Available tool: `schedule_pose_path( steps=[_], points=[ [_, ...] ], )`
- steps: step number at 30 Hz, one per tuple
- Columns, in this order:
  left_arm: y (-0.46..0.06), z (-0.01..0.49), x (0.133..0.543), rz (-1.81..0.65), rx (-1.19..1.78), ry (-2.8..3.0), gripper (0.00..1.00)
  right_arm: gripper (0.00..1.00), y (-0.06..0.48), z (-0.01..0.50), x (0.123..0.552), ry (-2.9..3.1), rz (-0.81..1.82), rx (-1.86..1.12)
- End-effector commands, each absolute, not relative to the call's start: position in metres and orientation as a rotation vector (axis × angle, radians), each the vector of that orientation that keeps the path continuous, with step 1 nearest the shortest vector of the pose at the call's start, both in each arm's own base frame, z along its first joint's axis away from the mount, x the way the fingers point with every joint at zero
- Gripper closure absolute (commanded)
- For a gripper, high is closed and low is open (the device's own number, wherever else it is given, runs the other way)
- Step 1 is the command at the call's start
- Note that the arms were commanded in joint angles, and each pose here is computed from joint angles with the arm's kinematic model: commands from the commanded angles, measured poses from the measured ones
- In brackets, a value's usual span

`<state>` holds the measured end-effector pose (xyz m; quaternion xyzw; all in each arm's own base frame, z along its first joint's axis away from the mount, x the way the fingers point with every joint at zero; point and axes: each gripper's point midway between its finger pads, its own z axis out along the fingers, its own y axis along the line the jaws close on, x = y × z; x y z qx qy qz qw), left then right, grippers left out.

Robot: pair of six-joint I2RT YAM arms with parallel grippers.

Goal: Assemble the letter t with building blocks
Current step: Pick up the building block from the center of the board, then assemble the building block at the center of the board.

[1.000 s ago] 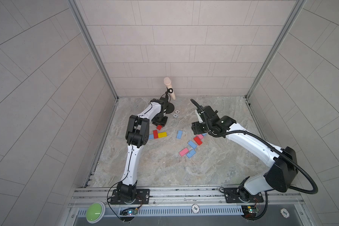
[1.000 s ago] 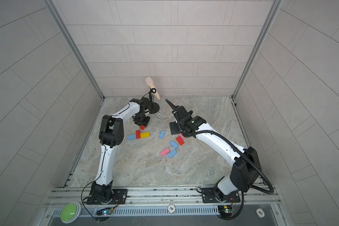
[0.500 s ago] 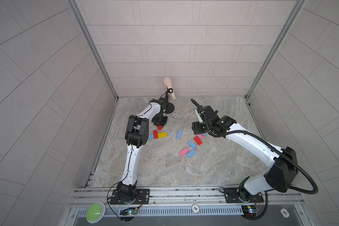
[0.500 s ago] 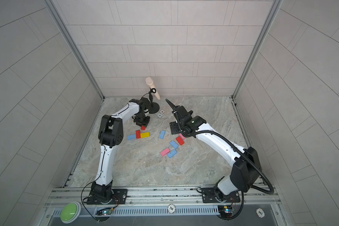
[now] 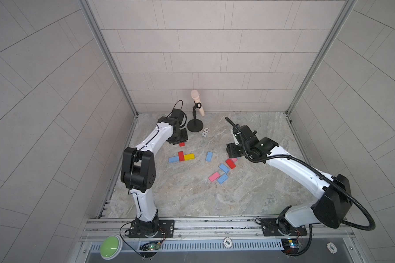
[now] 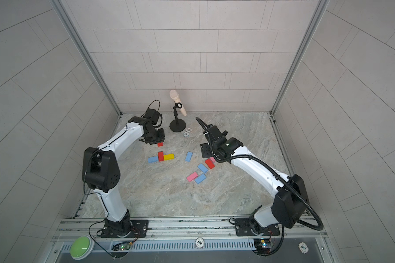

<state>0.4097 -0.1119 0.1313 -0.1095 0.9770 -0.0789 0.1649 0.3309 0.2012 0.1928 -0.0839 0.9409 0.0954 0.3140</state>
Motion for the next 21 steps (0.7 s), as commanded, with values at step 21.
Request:
schedule_pose_path(
  steps=[21],
  points=[
    [-0.117,0.056,0.289,-0.042,-0.524,2.886,0.92,0.3,0.202,0.199,0.34,2.43,0.323,-0.169]
  ],
)
